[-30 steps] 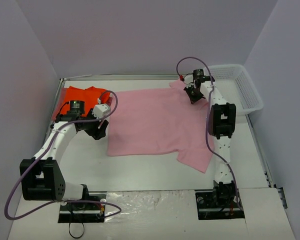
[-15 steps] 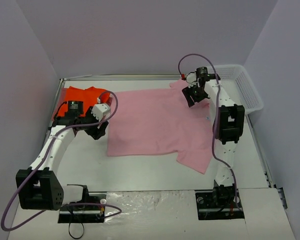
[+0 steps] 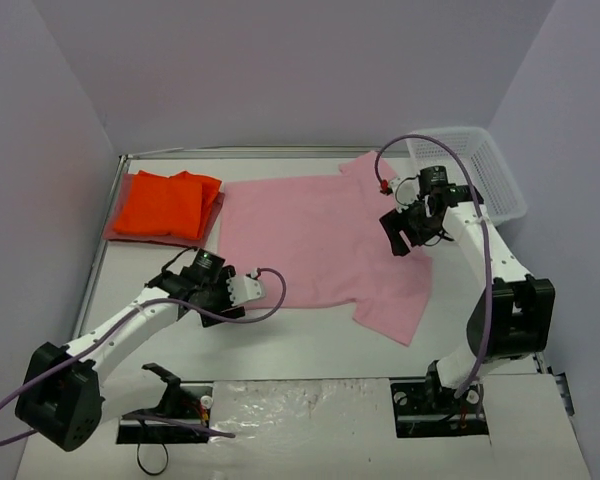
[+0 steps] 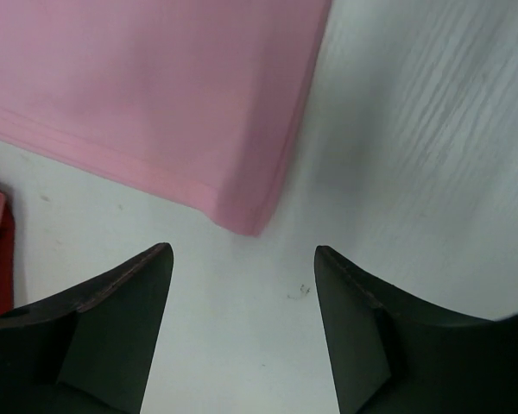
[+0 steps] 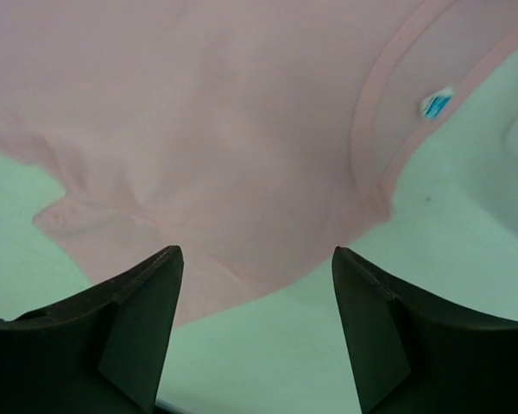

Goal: Fold and stack the t-shirts
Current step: Flatten out the tshirt, then grap the side of the flattened tshirt closest away from the robot with both arms

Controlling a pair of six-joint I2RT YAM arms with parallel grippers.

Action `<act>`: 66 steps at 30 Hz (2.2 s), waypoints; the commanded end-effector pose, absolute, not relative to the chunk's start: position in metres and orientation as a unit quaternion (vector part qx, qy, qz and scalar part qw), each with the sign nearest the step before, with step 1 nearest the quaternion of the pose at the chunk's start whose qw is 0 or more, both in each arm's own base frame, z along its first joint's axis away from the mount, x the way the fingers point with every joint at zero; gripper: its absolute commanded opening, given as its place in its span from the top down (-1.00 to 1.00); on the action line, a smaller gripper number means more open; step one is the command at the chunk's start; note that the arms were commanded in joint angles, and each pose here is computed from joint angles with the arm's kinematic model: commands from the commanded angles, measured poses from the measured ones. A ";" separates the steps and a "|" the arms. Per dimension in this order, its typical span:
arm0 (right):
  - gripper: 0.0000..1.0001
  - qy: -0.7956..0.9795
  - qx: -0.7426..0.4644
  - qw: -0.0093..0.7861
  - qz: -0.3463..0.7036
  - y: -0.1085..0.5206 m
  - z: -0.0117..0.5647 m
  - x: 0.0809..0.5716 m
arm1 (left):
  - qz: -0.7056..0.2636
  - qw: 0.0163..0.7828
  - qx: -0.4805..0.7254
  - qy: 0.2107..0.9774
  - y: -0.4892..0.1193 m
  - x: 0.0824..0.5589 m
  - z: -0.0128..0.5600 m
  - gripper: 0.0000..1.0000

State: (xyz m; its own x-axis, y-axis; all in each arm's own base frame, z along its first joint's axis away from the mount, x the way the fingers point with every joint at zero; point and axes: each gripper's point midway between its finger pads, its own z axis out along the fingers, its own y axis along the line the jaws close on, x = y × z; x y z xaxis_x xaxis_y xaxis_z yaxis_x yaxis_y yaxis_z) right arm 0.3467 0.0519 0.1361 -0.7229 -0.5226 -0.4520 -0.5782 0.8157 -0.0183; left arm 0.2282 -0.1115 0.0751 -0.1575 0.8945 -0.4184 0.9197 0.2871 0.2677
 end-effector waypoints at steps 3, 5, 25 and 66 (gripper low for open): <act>-0.37 0.924 -0.271 0.262 0.056 0.044 0.148 0.295 | 0.074 0.275 0.617 0.734 -0.086 0.238 0.067 -0.30; -0.42 0.924 -0.255 0.282 0.055 0.041 0.154 0.293 | 0.093 0.287 0.615 0.729 -0.081 0.240 0.068 -0.30; -0.53 0.937 -0.175 0.296 0.057 0.002 0.143 0.304 | 0.061 0.333 0.603 0.722 -0.093 0.232 0.063 -0.34; -0.61 0.930 -0.158 0.317 0.097 0.001 0.132 0.299 | 0.063 0.296 0.620 0.724 -0.102 0.242 0.040 0.86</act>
State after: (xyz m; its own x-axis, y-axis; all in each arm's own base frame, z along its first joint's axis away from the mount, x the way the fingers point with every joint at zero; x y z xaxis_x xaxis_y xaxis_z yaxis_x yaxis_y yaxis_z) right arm 0.3014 -0.0025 0.1187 -0.7782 -0.2255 -0.5861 -0.3332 0.9394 0.0810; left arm 0.2412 -0.0956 0.0243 -0.0618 0.9432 -0.3265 0.8585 0.2171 0.4645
